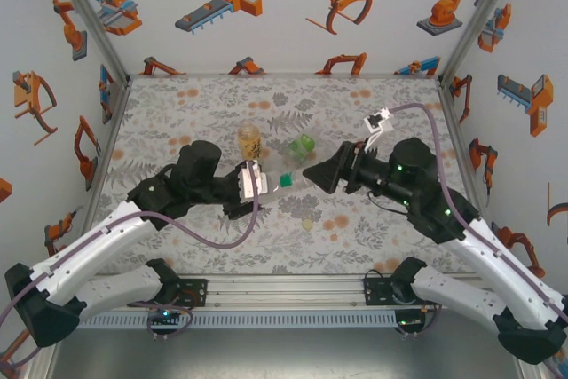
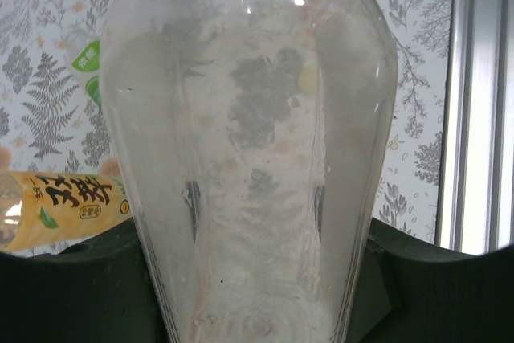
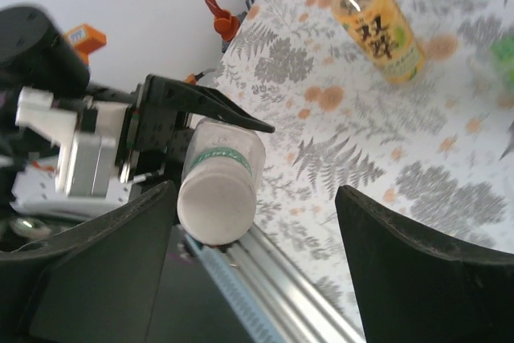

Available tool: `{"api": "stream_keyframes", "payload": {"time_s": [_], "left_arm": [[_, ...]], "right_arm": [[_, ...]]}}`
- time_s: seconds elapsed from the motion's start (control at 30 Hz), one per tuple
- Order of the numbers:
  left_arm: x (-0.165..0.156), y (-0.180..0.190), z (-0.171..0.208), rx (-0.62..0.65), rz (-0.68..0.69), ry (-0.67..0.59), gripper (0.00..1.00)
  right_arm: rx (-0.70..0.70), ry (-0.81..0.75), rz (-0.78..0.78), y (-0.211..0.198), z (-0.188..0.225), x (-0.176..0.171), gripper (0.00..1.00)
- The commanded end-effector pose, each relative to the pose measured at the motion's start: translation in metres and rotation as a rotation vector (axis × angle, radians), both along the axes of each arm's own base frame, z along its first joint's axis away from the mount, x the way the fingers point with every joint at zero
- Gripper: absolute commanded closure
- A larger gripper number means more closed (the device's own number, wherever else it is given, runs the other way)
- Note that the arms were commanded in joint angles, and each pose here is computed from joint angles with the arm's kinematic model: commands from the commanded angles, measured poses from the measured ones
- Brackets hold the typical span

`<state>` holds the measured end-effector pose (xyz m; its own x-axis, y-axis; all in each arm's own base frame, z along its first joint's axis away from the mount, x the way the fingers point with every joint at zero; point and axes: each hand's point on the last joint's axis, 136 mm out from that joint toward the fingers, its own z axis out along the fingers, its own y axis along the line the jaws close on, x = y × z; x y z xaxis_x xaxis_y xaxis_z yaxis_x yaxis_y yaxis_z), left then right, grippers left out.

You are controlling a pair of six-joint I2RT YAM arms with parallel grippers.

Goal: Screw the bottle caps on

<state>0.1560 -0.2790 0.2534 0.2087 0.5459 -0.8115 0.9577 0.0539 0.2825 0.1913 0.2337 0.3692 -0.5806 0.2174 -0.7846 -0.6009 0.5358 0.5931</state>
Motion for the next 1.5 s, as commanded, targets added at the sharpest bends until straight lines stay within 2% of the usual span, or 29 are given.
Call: {"api": "stream_keyframes", "payload": {"time_s": [0.0, 0.23, 0.43, 0.5, 0.6, 0.8, 1.2, 1.47], "left_arm": [[-0.019, -0.005, 0.015, -0.056, -0.109, -0.008, 1.0], [-0.03, -0.008, 0.011, -0.047, -0.174, 0.038, 1.0], [-0.036, -0.009, 0.009, -0.035, -0.205, 0.073, 1.0], [-0.037, -0.01, 0.008, -0.033, -0.21, 0.078, 1.0], [-0.037, -0.01, 0.007, -0.028, -0.21, 0.082, 1.0], [-0.038, -0.011, 0.006, -0.029, -0.215, 0.088, 1.0], [-0.039, -0.011, 0.009, -0.041, -0.223, 0.084, 1.0], [-0.039, -0.012, 0.009, -0.043, -0.224, 0.086, 1.0]], "right_arm": [[-0.113, -0.342, 0.194, 0.005, 0.023, -0.029, 0.29], [-0.266, -0.728, 0.548, 0.015, 0.027, -0.081, 0.33], [-0.315, -0.94, 0.627, 0.02, 0.028, -0.088, 0.29], [-0.307, -0.958, 0.674, 0.023, 0.027, -0.093, 0.29], [-0.28, -0.967, 0.733, 0.027, 0.027, -0.099, 0.36], [-0.286, -0.95, 0.742, 0.032, 0.019, -0.095, 0.44], [-0.308, -0.889, 0.746, 0.035, 0.001, -0.089, 0.45], [-0.285, -0.872, 0.731, 0.036, 0.003, -0.088, 0.61]]}}
